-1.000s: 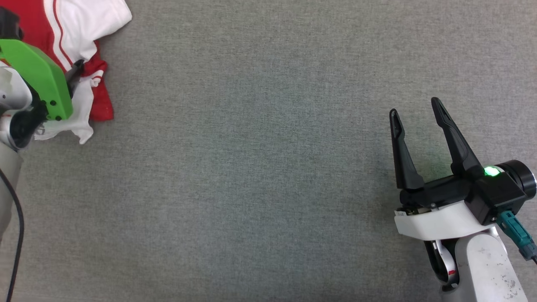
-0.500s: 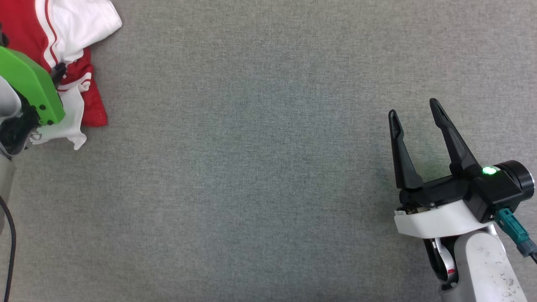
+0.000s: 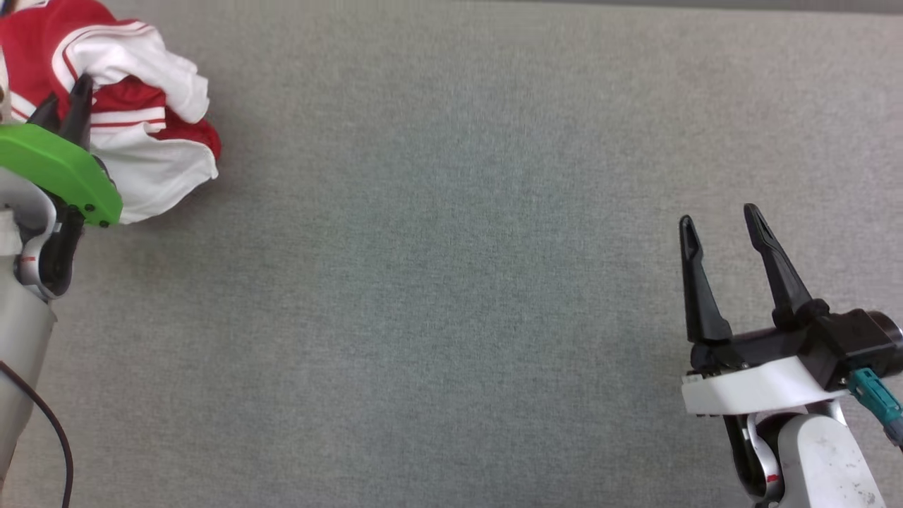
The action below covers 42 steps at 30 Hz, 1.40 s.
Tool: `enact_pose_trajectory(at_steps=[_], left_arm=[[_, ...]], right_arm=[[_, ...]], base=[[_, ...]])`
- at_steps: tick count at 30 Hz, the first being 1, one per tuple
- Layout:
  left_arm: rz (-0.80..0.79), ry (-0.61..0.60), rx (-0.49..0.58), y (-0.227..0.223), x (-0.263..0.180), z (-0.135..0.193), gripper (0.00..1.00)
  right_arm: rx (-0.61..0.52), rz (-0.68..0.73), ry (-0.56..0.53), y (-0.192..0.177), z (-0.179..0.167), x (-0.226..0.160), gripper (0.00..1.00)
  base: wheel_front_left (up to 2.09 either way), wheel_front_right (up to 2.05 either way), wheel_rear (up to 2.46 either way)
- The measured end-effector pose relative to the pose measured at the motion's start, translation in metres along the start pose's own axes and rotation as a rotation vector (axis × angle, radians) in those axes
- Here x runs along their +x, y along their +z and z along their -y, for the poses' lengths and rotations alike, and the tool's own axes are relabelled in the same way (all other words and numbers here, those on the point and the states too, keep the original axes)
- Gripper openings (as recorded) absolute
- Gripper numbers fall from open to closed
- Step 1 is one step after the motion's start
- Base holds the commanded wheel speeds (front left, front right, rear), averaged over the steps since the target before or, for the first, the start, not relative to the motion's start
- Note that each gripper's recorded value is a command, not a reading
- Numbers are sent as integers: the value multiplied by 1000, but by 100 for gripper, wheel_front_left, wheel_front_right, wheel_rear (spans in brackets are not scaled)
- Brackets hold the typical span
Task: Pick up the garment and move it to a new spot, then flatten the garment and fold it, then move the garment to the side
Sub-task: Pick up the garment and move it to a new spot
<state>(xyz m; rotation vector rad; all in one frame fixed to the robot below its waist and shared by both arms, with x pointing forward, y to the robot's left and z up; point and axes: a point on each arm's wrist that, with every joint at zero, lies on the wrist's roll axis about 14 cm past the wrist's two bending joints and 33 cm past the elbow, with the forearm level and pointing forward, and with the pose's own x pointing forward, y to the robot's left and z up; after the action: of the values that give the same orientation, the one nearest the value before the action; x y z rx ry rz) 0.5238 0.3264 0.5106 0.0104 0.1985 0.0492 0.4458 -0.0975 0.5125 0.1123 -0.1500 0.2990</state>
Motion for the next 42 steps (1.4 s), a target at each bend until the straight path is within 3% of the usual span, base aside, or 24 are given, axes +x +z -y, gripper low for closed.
enact_pose_trajectory(at_steps=[9,22,27,33,36,37,40,42], left_arm=[[274,-156,144,86,-33,60,0],[485,-532,136,157,-47,230,0],[564,-664,192,180,-53,296,0],[457,-863,266,123,-70,365,0],[299,-964,309,52,-87,387,0],[96,-1052,351,-31,-114,398,0],[-82,-1124,374,-96,-148,404,0],[-139,-1153,366,-115,-163,410,0]], right_arm=[[-21,89,-41,44,7,-20,100],[-69,138,-203,74,54,-62,100],[-71,146,-272,81,72,-81,100],[-85,150,-339,86,89,-100,100],[-90,143,-361,85,95,-104,100],[-89,135,-364,81,97,-103,100],[-86,123,-357,77,96,-99,100],[-83,113,-347,73,94,-96,100]], base=[[0,0,0],[0,0,0],[0,0,0],[0,0,0],[0,0,0],[0,0,0],[0,0,0],[0,0,0]])
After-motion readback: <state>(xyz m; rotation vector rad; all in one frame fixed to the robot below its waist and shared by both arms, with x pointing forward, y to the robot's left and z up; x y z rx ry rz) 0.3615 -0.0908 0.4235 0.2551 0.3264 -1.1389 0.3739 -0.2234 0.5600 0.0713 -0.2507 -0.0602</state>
